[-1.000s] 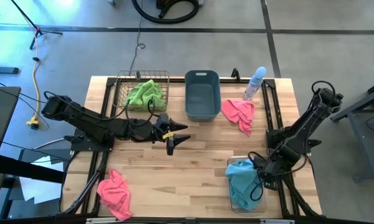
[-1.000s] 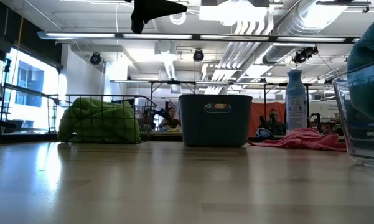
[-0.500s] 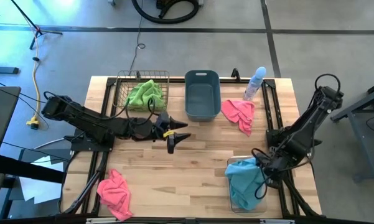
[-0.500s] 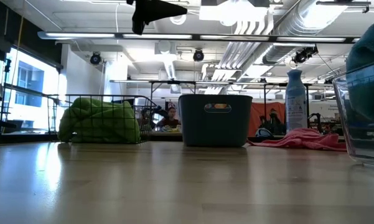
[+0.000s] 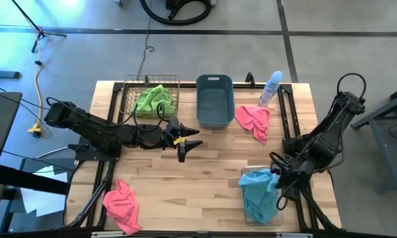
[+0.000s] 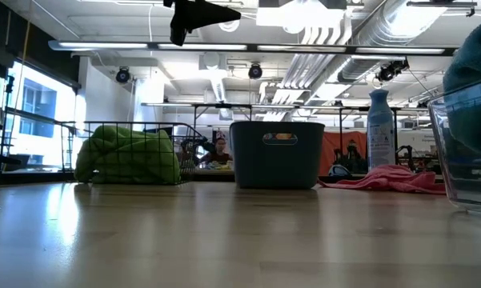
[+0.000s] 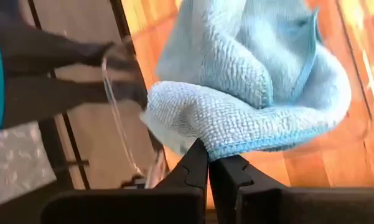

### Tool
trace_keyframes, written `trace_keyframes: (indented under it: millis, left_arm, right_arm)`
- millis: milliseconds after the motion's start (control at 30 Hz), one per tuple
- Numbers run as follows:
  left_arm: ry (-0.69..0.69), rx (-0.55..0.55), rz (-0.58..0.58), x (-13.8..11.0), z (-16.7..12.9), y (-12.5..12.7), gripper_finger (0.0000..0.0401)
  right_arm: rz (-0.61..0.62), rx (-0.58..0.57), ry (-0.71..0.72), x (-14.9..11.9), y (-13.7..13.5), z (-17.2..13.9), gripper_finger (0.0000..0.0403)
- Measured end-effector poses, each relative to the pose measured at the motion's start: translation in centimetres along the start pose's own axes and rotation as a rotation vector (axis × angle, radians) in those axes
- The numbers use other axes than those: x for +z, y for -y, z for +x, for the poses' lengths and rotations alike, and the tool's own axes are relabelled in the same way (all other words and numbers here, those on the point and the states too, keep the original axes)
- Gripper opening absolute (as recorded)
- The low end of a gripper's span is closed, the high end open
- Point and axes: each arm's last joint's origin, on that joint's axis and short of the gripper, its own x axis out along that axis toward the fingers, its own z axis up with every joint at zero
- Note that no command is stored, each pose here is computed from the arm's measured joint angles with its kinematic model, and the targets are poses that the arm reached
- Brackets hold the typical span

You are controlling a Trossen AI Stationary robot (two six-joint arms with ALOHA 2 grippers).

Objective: Sort microfiber towel by color & place in baskets
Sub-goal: Put the blue towel into the transparent bin

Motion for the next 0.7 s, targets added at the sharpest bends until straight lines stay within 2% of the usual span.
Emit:
trace_keyframes:
  millis: [133, 333, 500, 700]
  left_arm:
    - [0.000, 0.000, 0.000, 0.0, 0.0, 0.0, 0.0234]
    - [0.000, 0.000, 0.001, 0.0, 0.0, 0.0, 0.0234]
    - [0.000, 0.000, 0.001, 0.0, 0.0, 0.0, 0.0234]
    - [0.000, 0.000, 0.001, 0.0, 0.0, 0.0, 0.0234]
  right_arm:
    - [-0.007, 0.001, 0.046, 1.1, -0.3, 0.7, 0.0000]
    - [-0.052, -0.052, 0.040, 2.6, -0.5, 2.7, 0.0000]
    - [-0.051, -0.106, -0.090, 3.0, -0.5, 4.8, 0.0000]
    - [-0.049, -0.163, -0.278, 1.9, -0.5, 6.5, 0.0000]
